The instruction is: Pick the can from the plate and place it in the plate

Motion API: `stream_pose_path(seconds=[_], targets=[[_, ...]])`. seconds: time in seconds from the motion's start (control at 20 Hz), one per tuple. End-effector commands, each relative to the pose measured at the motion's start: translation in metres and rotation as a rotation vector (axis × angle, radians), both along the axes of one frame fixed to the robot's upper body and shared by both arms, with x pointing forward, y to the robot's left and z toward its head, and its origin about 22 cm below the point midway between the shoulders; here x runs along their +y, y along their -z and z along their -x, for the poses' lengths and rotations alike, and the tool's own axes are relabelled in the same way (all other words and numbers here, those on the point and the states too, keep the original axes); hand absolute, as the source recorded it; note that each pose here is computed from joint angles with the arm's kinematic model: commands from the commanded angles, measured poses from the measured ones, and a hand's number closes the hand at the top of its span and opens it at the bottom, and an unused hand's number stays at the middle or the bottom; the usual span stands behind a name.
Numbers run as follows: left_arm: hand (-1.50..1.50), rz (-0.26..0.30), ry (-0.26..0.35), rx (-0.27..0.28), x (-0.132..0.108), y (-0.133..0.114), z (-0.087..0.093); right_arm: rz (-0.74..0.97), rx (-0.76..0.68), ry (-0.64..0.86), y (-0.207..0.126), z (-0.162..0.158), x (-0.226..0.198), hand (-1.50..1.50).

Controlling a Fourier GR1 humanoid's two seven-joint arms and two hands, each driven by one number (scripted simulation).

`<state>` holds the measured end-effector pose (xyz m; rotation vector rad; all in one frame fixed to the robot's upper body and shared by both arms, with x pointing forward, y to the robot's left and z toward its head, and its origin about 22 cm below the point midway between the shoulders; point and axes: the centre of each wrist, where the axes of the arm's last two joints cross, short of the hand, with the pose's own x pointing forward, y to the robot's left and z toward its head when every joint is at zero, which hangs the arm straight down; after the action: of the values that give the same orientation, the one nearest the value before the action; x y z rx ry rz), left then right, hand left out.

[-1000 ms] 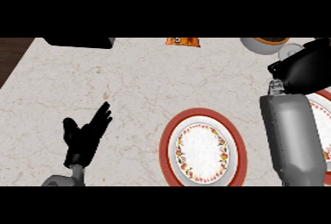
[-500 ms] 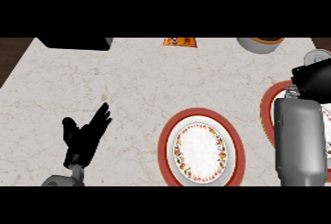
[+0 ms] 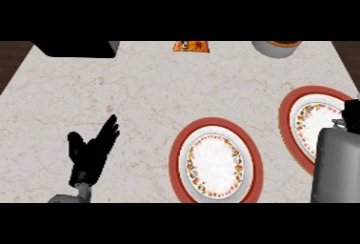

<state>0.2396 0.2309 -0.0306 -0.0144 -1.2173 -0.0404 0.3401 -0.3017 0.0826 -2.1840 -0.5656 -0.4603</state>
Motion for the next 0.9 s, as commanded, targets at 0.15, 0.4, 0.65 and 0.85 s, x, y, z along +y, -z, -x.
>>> stream_pose_path(seconds=[0.15,0.4,0.65,0.85], targets=[[0.00,0.017,-0.019,0.032,0.003,0.008,0.002,-0.082,-0.275,0.127,0.026,0.021,-0.030,1.50],[0.00,0.018,-0.048,0.027,0.009,0.006,0.002,-0.348,-0.259,0.235,0.051,0.035,-0.057,1.50],[0.00,0.017,-0.030,0.029,-0.009,0.010,0.012,-0.538,-0.177,0.159,0.103,0.041,-0.059,-1.50],[0.00,0.021,-0.041,0.042,-0.001,0.010,0.004,-0.475,-0.266,0.036,0.105,0.036,-0.079,-1.50]])
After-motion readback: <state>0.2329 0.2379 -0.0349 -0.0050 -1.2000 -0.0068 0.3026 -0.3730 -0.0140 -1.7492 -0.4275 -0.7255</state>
